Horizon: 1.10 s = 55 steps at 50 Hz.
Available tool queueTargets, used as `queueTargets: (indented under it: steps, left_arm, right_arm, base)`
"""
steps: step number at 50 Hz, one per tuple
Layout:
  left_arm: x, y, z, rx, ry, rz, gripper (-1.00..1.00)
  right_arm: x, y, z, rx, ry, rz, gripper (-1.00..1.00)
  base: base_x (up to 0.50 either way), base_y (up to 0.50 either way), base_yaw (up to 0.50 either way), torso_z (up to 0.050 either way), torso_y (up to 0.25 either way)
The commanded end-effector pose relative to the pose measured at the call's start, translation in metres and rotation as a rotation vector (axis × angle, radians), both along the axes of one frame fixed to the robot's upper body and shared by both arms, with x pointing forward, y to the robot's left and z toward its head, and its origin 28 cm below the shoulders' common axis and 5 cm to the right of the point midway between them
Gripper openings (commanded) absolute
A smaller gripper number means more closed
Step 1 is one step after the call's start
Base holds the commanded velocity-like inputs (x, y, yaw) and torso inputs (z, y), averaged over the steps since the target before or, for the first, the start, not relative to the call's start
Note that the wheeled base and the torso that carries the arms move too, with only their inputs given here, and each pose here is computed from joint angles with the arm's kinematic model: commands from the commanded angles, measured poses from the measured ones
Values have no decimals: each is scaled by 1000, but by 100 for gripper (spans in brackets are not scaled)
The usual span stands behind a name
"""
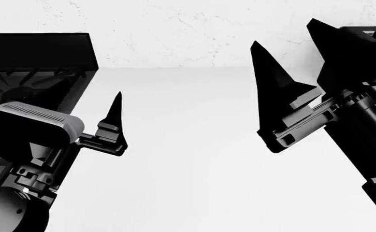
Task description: Pick the tomato, kiwi from the counter and place them in the cabinet. Then close the cabinet.
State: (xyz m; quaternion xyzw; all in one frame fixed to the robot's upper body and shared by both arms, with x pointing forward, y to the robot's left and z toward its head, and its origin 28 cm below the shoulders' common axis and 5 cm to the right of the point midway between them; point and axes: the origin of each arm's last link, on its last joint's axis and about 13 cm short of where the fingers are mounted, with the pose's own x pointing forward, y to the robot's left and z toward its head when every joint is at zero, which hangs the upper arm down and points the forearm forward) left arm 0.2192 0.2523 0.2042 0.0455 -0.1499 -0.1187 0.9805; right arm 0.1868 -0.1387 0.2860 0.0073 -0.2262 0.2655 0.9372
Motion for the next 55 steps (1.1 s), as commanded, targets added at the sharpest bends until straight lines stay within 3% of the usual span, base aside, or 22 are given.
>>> queueTargets:
  steps: [1, 12, 22, 33, 45, 55]
  left_arm:
    - [0, 1, 0, 3, 1, 5, 100]
    - [-1, 4, 1, 3, -1, 13, 100]
    - [-3, 5, 1, 3, -2, 16, 100]
    - [-3, 5, 0, 4, -3, 16, 100]
    - [-3, 5, 0, 2, -2, 21, 100]
    - [-3, 5, 1, 2, -3, 22, 100]
  right_arm:
    - [-1, -1, 0, 9, 3, 4, 100]
    - [-11, -10, 0, 30, 10, -33, 100]
    - [-34, -33, -6, 35, 33, -113, 100]
    - [-54, -52, 2, 105, -18, -206, 100]
    - [-64, -62, 27, 304, -161, -184, 100]
    - [-66, -70, 38, 556, -242, -106, 100]
  base:
    - [0, 0, 0, 0, 0]
    - [0, 0, 0, 0, 0]
    - [0, 0, 0, 0, 0]
    - [0, 0, 0, 0, 0]
    - [0, 0, 0, 0, 0]
    - [0, 0, 0, 0, 0]
